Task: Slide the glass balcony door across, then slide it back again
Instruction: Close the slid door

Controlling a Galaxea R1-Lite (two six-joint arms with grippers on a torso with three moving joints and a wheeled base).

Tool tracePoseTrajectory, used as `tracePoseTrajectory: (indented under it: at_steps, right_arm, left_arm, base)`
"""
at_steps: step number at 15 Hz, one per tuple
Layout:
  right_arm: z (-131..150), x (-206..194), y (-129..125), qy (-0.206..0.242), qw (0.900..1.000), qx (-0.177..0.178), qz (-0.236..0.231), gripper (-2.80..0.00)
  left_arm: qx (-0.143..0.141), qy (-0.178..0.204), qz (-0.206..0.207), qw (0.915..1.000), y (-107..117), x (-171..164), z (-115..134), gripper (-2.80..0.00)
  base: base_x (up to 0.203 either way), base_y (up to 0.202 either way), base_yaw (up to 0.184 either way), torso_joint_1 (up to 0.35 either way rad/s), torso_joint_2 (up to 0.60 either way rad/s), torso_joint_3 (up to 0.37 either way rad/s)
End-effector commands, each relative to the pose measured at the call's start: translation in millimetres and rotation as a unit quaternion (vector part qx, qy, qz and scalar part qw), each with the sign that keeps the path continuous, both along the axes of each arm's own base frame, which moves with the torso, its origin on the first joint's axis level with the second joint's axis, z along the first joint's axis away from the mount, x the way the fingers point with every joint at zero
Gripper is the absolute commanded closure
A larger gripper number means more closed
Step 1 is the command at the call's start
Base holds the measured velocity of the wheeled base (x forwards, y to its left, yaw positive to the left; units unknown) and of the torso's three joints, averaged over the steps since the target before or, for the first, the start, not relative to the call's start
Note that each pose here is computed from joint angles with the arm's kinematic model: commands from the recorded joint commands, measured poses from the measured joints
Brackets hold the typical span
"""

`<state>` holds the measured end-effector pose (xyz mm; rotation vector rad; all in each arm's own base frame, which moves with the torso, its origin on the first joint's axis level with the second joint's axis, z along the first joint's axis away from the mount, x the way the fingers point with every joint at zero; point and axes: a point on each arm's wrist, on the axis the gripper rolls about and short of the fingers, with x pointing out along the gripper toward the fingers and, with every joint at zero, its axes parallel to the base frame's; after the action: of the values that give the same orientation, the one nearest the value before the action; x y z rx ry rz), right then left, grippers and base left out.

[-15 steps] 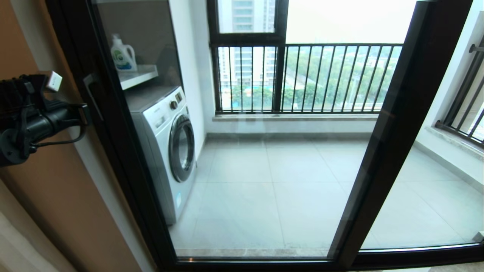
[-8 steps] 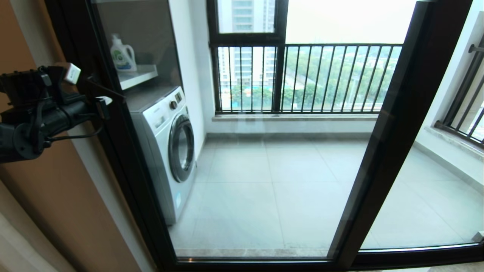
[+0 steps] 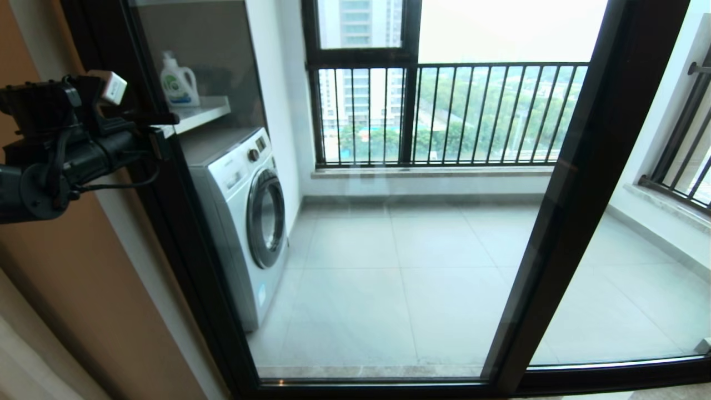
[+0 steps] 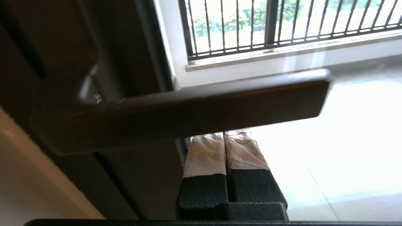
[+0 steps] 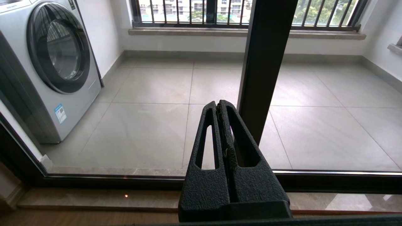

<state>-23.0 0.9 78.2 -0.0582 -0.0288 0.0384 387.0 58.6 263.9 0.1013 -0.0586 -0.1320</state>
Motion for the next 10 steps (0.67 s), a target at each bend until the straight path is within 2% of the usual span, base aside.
tracePoseTrajectory:
  at_steps: [1,6,10]
  right_arm:
    - [-3,1,0,0.006,1.0,0.0,0.0,0.0]
    - [-3,1,0,0.006,1.0,0.0,0.0,0.0]
    - [-3,1,0,0.006,1.0,0.0,0.0,0.0]
  left_arm:
    - [0.002,-0.021,-0.002,0.9998,-3,-7,20,0.0]
    - [-0.007,-0.003,-0.004,1.0,-6,-20,13,0.0]
    - [-0.026,0.077,-0.01,0.9966,-12,-61,-31,0.0]
  base:
    - [0.0,0.0,0.0,0.0,0.0,0.0]
    - [0.0,0.0,0.0,0.0,0.0,0.0]
    - [0.0,0.0,0.0,0.0,0.0,0.0]
